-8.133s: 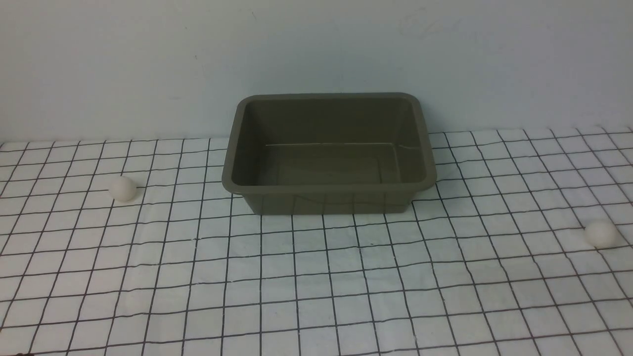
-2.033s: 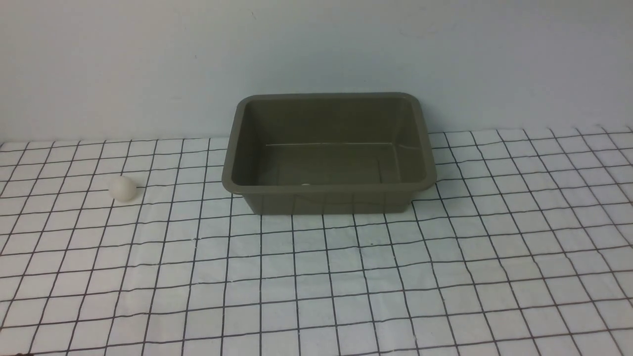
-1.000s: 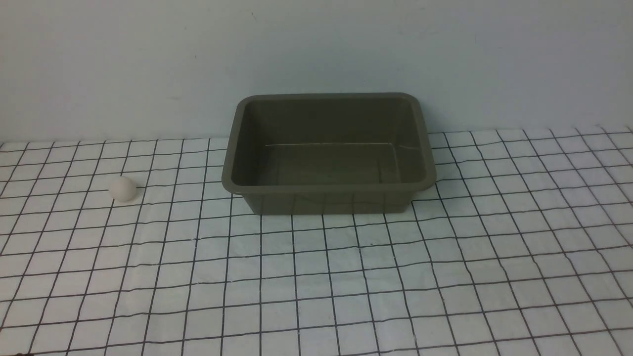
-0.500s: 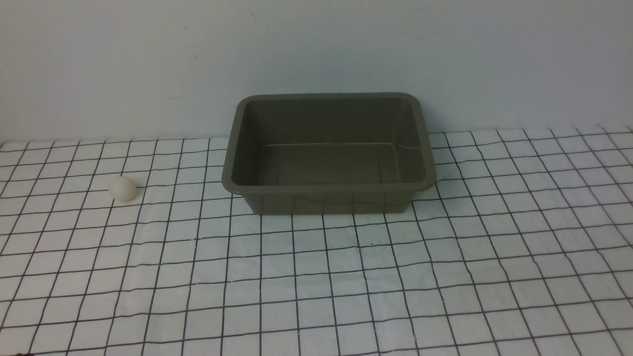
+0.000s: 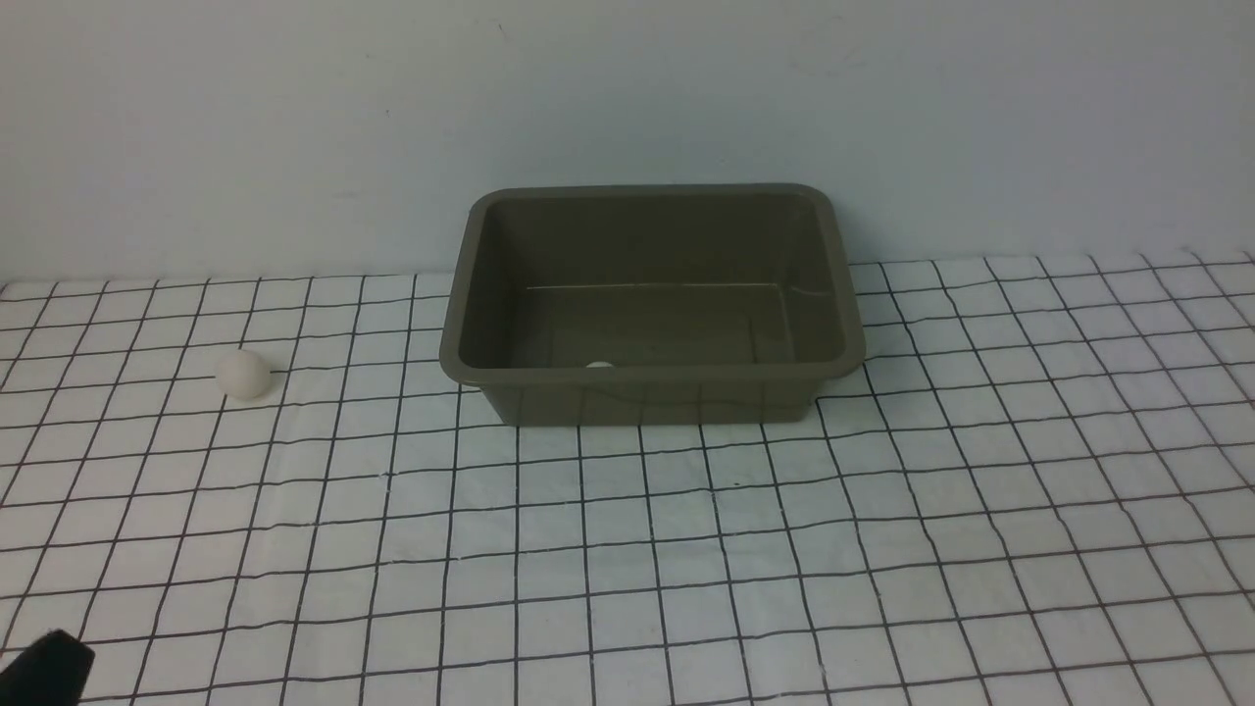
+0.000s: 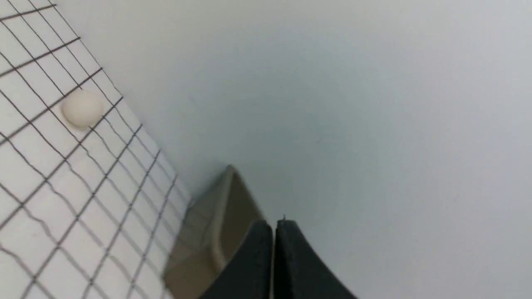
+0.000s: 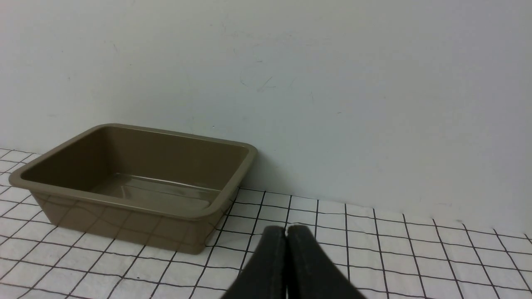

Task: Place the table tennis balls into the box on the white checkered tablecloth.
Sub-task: 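Reach for and grasp a ping pong ball on the table beside the basket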

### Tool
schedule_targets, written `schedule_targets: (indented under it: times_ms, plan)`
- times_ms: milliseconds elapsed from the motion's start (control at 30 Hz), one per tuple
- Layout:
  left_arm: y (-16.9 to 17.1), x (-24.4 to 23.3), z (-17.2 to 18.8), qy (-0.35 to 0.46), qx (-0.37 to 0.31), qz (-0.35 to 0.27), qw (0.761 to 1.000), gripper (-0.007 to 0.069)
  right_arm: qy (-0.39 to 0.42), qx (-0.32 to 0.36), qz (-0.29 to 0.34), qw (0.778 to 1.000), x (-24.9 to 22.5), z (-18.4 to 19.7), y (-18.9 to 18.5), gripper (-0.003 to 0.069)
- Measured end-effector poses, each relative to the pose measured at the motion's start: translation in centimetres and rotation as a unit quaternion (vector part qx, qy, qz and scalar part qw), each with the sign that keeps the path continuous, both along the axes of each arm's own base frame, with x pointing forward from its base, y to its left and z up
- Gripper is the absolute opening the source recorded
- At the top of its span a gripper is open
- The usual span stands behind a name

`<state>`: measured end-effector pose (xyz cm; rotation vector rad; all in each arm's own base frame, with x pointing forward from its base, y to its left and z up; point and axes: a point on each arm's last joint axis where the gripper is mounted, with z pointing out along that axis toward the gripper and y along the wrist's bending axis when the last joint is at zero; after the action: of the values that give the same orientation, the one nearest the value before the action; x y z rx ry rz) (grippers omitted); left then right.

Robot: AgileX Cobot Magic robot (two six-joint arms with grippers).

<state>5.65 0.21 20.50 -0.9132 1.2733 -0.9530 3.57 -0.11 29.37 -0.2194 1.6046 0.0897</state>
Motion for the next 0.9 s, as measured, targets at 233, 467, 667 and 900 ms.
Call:
schedule_targets:
  times_ms: [233, 467, 667, 900]
  plan:
    - [2.2, -0.6, 1.7, -0.072, -0.138, 0.102, 0.983, -0.0004, 0.0, 0.0, 0.0, 1.0, 0.0, 0.0, 0.0, -0.0018]
    - [1.2, -5.0, 15.2, -0.249, 0.284, 0.181, 0.908, -0.0004, 0.0, 0.0, 0.0, 1.0, 0.0, 0.0, 0.0, -0.0018]
    - [-0.9, 1.7, 20.8, 0.01, 0.544, -0.013, 0.839, -0.0004, 0.0, 0.0, 0.0, 1.0, 0.0, 0.0, 0.0, -0.0018]
    - [-0.6, 15.5, 19.3, 0.263, 0.578, -0.194, 0.748, 0.0058, 0.0, 0.0, 0.0, 1.0, 0.0, 0.0, 0.0, -0.0018]
